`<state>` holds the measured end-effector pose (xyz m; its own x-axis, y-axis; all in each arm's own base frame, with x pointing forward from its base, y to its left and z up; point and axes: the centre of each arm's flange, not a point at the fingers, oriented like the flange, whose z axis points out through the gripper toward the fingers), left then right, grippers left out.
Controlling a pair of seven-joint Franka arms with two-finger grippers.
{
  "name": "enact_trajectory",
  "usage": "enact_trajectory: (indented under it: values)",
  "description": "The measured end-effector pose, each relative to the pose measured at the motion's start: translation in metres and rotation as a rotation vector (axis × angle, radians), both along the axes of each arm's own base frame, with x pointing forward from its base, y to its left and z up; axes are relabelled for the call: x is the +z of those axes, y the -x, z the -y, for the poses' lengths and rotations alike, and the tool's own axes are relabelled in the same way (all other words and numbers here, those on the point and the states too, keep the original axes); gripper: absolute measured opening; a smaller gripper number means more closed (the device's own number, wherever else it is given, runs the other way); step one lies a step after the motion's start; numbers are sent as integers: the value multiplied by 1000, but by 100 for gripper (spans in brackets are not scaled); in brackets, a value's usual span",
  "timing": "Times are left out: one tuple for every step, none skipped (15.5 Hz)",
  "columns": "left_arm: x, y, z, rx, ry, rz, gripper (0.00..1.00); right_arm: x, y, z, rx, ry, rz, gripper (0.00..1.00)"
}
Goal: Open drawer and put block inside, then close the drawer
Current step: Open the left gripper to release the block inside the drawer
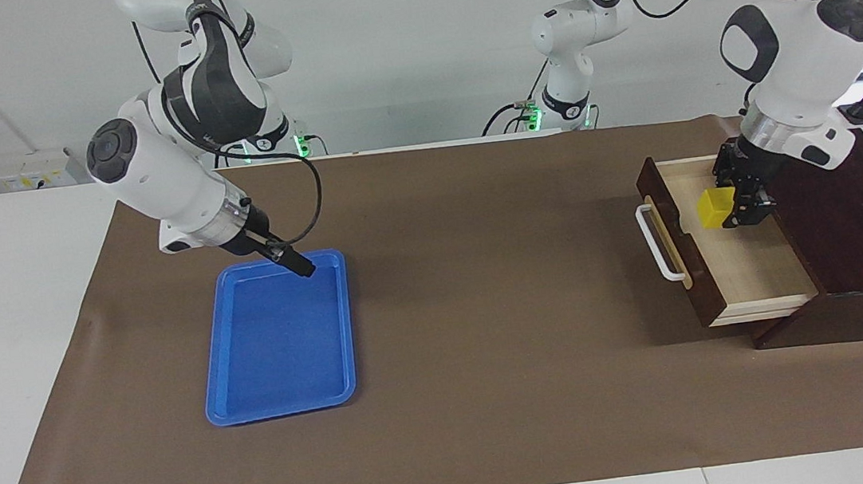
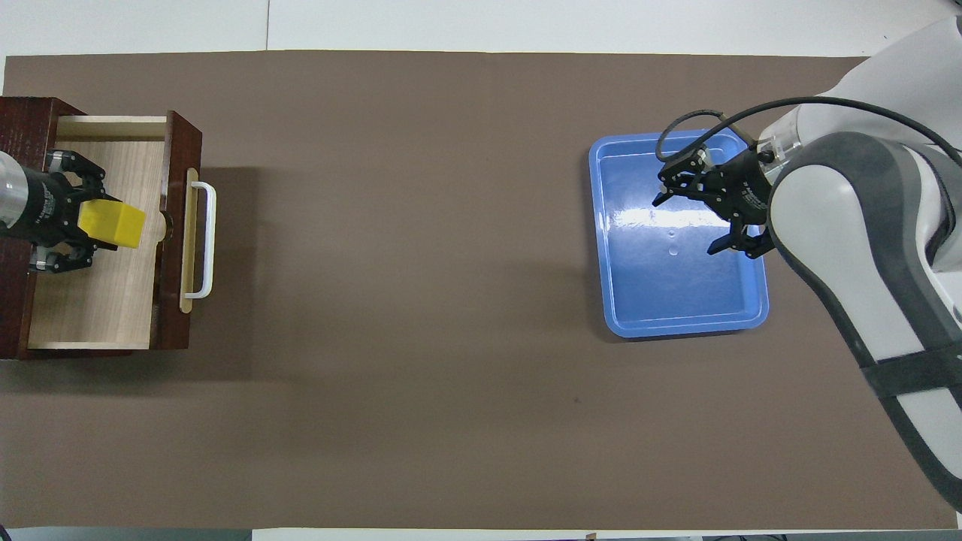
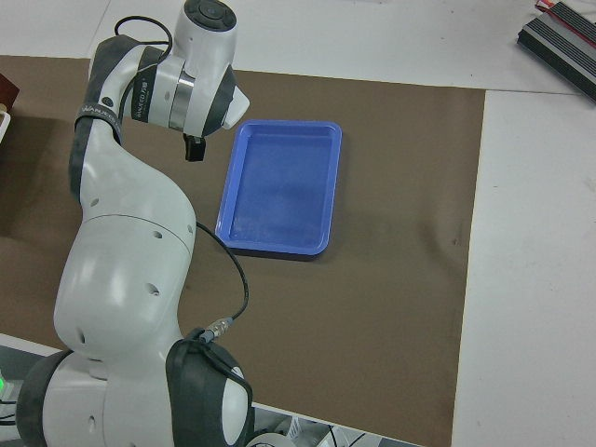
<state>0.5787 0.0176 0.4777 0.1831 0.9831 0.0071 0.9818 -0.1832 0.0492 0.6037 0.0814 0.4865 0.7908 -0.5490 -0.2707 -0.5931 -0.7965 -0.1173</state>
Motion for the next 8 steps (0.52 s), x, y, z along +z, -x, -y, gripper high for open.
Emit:
enact_trajectory:
  values:
    - [-12, 3, -4, 6, 0, -5, 57, 6, 2, 12, 75, 17, 20, 100]
    - [-21, 5, -8, 13, 0, -9, 57, 12, 5, 24, 147, 31, 40, 100]
    - [-28, 7, -13, 18, 0, -13, 57, 19, 7, 35, 217, 45, 61, 100]
    - [-34, 9, -16, 20, 1, -19, 57, 27, 11, 45, 281, 58, 81, 100]
    - [-36, 10, -18, 23, 1, -20, 57, 37, 15, 54, 344, 71, 101, 100]
    - [-37, 11, -18, 24, 1, -21, 63, 48, 19, 62, 403, 79, 122, 100]
    - [-36, 11, -18, 24, 0, -20, 72, 61, 26, 68, 459, 89, 146, 100]
    - [-34, 11, -17, 23, 0, -16, 82, 75, 32, 73, 509, 100, 165, 100]
